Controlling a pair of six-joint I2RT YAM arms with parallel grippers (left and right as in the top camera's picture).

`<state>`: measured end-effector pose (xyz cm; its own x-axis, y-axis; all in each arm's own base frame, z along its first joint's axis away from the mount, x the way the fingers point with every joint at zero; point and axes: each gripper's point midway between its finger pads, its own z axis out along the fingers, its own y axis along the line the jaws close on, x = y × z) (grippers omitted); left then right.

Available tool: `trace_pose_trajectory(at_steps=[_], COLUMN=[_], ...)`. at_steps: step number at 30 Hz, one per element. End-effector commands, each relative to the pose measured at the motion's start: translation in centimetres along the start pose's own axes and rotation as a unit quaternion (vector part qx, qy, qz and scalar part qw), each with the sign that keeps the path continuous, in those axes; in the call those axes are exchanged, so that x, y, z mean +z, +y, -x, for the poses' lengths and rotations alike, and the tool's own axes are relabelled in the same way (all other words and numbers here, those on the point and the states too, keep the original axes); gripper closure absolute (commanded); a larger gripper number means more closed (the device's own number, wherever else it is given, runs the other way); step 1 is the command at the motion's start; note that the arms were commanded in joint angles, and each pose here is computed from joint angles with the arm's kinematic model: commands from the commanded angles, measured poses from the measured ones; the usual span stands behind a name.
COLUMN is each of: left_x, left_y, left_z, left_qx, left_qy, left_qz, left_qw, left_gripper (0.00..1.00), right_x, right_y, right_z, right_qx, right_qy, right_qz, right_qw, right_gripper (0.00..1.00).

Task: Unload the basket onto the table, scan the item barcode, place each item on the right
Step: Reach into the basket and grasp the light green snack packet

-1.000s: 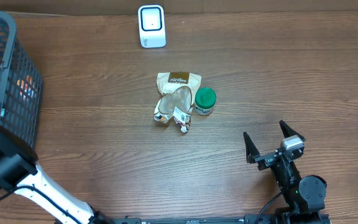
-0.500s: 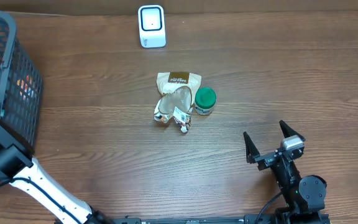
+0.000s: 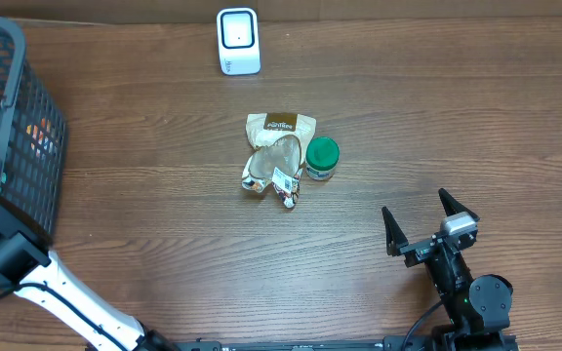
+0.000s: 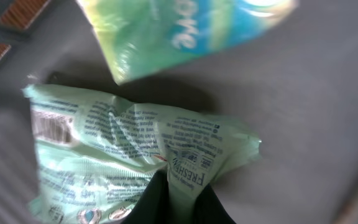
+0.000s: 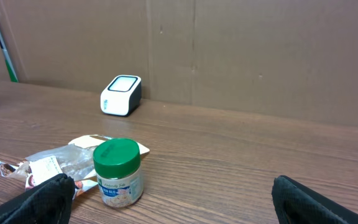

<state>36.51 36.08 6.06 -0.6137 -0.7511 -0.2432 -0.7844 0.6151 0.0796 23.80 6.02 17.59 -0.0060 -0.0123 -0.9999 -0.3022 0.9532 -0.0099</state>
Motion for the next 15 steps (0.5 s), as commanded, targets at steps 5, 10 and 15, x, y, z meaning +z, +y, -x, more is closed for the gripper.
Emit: trace_pose_trajectory(at_steps=[5,10,15], left_x=[-22.5,-35.7,-38.2], left_y=[-0.6,-4.4,-12.3], left_z=[3.0,-3.2,-12.9], left_qx=[-0.043,0.019,0.182], left_qy=[-0.219,-0.281,-0.224], left_qz=[-0.117,-0.271,-0.291], left_qw=[0.968,0.92,0.912], left_gripper=[0.96,0.96,0.96], right_x=[0.0,0.0,0.0], right_y=[-0.2,-0.2,-0.2], right_z=[-0.2,-0.2,-0.2], right_qx=[0.001,0.001,0.001], right_qy=[-0.001,-0.001,-0.001], right_qz=[-0.004,-0.004,-0.004], right_qw=[1.0,1.0,1.0], right_gripper=[0.0,0.0,0.0])
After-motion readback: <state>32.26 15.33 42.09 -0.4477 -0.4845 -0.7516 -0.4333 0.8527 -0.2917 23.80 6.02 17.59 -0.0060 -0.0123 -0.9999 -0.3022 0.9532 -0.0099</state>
